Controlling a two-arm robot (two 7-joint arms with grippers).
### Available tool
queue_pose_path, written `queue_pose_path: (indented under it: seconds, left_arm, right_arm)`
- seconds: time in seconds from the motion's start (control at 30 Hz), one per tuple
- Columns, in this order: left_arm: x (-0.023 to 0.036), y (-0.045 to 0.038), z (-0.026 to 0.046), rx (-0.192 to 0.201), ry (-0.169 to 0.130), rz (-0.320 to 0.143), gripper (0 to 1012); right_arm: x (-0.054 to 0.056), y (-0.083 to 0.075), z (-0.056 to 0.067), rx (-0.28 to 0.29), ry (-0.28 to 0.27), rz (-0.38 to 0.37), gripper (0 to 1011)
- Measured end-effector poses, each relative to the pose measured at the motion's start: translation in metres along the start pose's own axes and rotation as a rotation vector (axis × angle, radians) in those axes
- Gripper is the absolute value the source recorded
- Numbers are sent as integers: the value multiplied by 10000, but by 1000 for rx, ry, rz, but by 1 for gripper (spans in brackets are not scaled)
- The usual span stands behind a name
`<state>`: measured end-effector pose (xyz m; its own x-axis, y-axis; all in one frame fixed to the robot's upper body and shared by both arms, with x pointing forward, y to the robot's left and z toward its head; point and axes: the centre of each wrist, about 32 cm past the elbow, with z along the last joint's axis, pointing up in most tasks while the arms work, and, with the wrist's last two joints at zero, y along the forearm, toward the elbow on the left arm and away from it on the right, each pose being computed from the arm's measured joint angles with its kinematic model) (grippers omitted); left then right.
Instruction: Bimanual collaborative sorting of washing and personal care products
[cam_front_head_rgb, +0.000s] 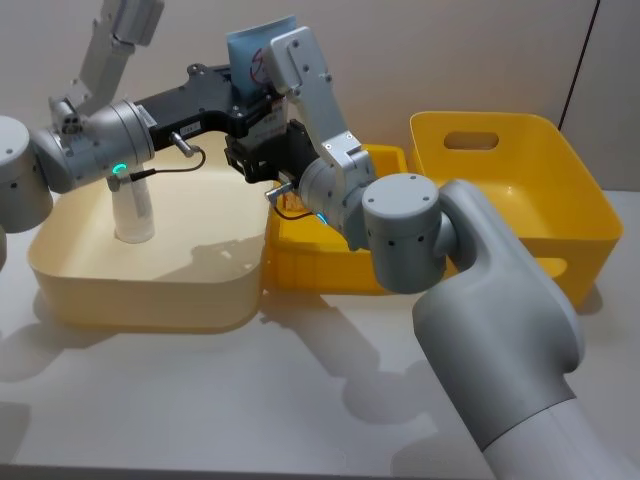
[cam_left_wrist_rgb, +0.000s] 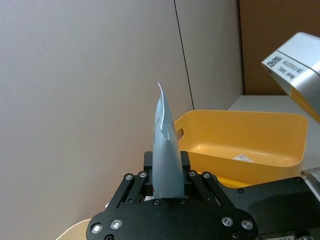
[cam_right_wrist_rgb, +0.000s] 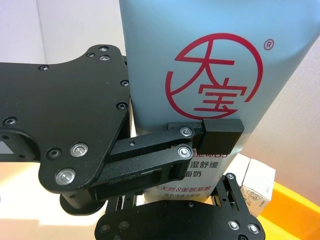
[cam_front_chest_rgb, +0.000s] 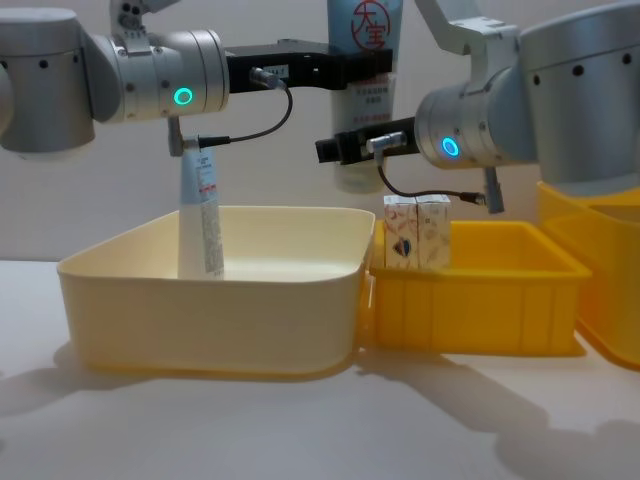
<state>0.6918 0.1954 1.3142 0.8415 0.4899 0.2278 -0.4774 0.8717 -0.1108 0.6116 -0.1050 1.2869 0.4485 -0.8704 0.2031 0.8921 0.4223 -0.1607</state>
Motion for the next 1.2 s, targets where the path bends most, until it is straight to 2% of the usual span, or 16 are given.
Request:
queue_pose_path:
  seconds: [1.2]
  left_arm:
    - [-1,2,1,0,-1,0,278]
  right_arm:
    - [-5,2,0,0,1,0,626]
